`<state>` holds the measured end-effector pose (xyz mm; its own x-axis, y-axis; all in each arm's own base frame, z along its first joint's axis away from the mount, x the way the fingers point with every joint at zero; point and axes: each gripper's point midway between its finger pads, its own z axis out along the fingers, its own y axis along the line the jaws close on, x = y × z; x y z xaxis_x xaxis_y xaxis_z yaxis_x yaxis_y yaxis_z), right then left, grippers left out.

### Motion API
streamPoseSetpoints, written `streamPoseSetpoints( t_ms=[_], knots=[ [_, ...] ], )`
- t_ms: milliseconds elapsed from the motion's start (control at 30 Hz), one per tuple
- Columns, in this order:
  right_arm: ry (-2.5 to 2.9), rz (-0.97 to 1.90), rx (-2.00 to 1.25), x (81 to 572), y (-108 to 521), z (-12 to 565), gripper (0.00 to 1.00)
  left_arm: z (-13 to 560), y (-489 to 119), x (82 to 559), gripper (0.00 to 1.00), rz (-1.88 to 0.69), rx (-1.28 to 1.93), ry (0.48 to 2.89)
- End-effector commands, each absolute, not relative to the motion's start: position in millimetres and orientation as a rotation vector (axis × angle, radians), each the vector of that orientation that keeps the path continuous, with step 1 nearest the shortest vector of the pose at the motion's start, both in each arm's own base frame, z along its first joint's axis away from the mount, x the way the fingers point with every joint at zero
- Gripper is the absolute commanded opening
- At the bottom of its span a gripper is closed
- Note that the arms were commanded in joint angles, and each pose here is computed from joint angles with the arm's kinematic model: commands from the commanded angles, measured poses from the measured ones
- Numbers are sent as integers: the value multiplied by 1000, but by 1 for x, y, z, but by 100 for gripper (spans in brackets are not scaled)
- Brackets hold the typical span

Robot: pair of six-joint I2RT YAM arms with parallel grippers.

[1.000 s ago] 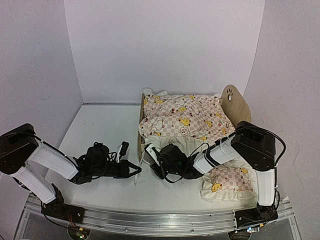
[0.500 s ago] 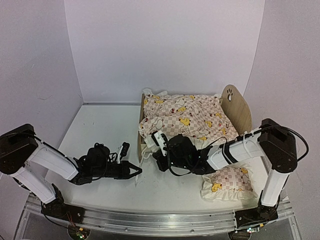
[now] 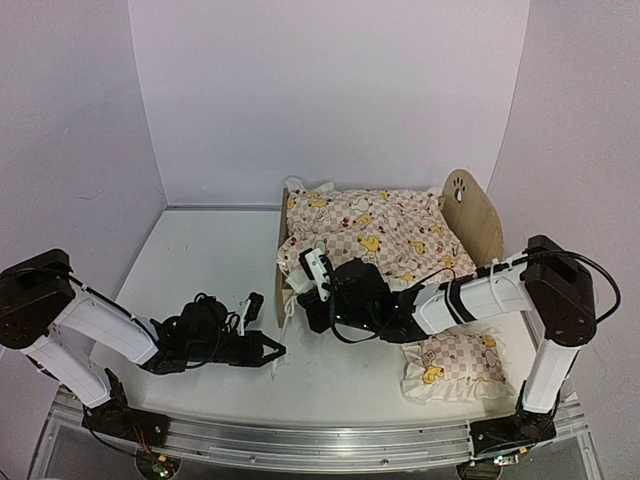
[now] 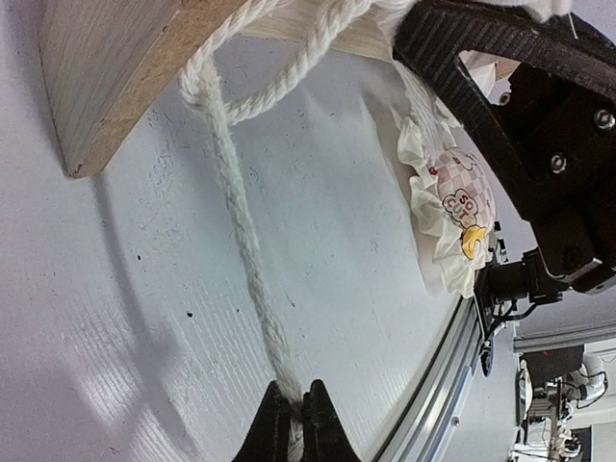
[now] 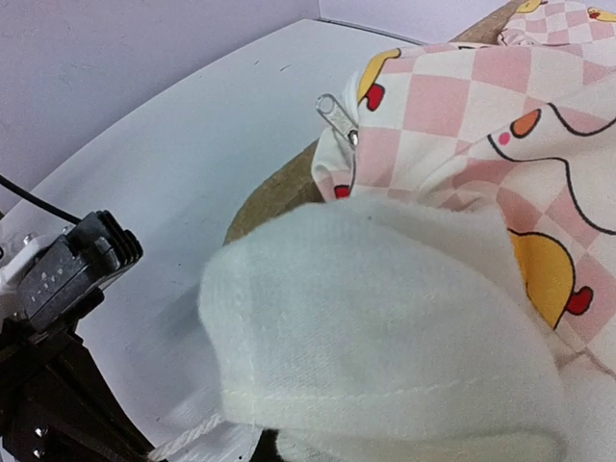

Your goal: Set up the pet bed

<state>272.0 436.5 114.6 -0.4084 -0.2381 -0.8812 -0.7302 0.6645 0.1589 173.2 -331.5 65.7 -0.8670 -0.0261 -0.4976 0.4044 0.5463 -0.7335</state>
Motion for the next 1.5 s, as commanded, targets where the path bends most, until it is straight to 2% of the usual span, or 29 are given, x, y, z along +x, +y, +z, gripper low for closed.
streamPoseSetpoints(
  t_ms=[0, 33, 100, 200, 267, 300, 333, 400, 467, 633, 733, 933, 1133, 1467],
  knots=[
    [1920, 602, -591, 297, 432, 138, 0, 83, -344, 175, 0, -1289, 356, 2274],
    [1921, 600, -590, 296, 430, 139, 0, 86, -345, 176, 1, -1287, 365, 2264],
    [1928, 604, -603, 292, 427, 136, 0, 95, -344, 179, 9, -1263, 384, 2224],
    [1928, 613, -623, 286, 422, 135, 0, 113, -337, 185, 31, -1195, 419, 2140],
    [1917, 640, -655, 282, 426, 135, 0, 125, -331, 188, 42, -1141, 453, 2079],
    [1914, 651, -669, 281, 428, 135, 0, 130, -328, 188, 55, -1112, 477, 2044],
    [1910, 669, -683, 279, 431, 134, 0, 134, -325, 189, 60, -1082, 494, 2016],
    [1908, 690, -693, 277, 434, 134, 0, 139, -319, 190, 62, -1037, 511, 1991],
    [1901, 711, -691, 274, 434, 136, 0, 148, -318, 199, 59, -979, 509, 1959],
    [1880, 705, -682, 274, 428, 144, 0, 155, -342, 230, 24, -827, 510, 1992],
    [1875, 709, -678, 273, 428, 147, 0, 148, -344, 248, 12, -690, 492, 2035],
    [1865, 720, -666, 273, 427, 149, 0, 138, -344, 263, 9, -494, 497, 2096],
    [1858, 736, -664, 272, 428, 149, 0, 140, -354, 272, 10, -435, 495, 2100],
    [1848, 758, -668, 269, 430, 152, 0, 137, -357, 288, 17, -319, 475, 2101]
  ],
)
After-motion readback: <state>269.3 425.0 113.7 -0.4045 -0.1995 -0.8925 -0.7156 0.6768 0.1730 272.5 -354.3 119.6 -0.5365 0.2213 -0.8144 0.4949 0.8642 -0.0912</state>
